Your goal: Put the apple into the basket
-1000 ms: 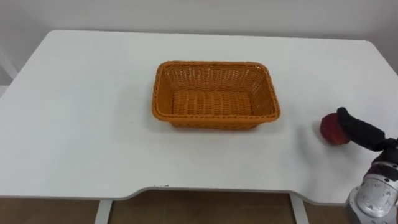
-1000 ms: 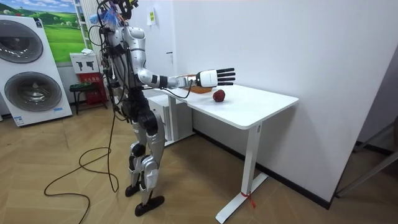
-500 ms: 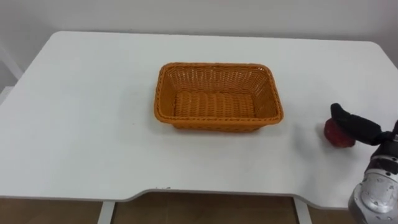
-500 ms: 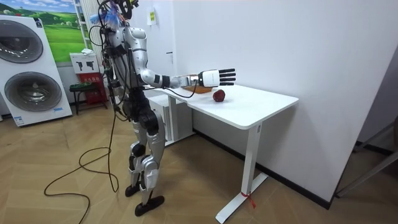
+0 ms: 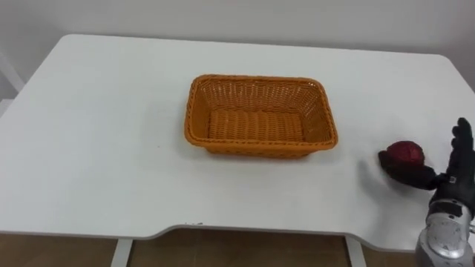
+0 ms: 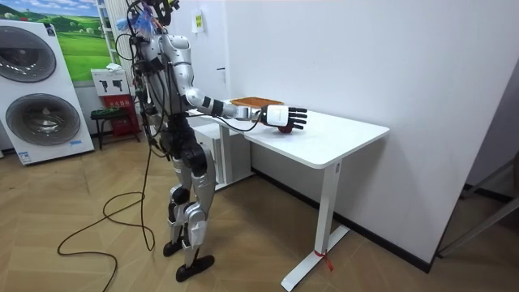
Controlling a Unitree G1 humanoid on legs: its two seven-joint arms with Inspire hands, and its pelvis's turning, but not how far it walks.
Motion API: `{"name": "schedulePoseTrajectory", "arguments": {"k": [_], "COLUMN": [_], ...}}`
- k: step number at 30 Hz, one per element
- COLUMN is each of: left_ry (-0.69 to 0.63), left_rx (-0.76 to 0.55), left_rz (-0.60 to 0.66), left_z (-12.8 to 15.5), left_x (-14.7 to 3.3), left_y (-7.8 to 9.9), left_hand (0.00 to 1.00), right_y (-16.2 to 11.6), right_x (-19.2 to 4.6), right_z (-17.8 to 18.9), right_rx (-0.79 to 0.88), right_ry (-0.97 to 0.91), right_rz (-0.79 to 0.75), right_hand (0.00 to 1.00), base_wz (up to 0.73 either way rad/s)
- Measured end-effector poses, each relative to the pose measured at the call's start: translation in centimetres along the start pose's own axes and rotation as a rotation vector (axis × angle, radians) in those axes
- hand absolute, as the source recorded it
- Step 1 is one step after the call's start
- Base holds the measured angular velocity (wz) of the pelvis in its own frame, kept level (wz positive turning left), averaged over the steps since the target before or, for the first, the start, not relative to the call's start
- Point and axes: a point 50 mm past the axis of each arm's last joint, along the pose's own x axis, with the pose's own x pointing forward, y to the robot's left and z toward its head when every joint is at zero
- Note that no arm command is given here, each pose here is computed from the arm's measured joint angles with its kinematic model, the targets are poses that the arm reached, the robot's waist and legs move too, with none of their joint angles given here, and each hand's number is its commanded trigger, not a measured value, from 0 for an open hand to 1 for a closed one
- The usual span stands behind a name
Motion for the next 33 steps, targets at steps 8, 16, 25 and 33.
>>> {"name": "schedulePoseTrajectory", "arguments": {"k": [8, 16, 25, 33], "left_ry": [0.019, 0.031, 0.049, 0.069], "left_rx": [0.008, 0.01, 0.017, 0.015], "left_rz": [0.005, 0.016, 0.005, -0.001], "left_z": [-0.2, -0.5, -0.7, -1.3], "left_x": [0.0, 0.0, 0.0, -0.1], "left_y": [0.2, 0.6, 0.8, 0.7], "left_hand": [0.0, 0.0, 0.0, 0.0], "right_y": [0.4, 0.4, -1.1, -1.0], "right_x": [0.0, 0.2, 1.6, 1.7], "right_z": [-0.3, -0.7, -1.1, -1.3], "right_rx": [-0.027, -0.097, -0.184, -0.196], "right_ry": [0.018, 0.037, 0.066, 0.083], "right_rz": [0.095, 0.141, 0.115, 0.126], "right_hand": [0.0, 1.0, 1.0, 1.0], "base_wz": [0.01, 0.02, 0.06, 0.0]}}
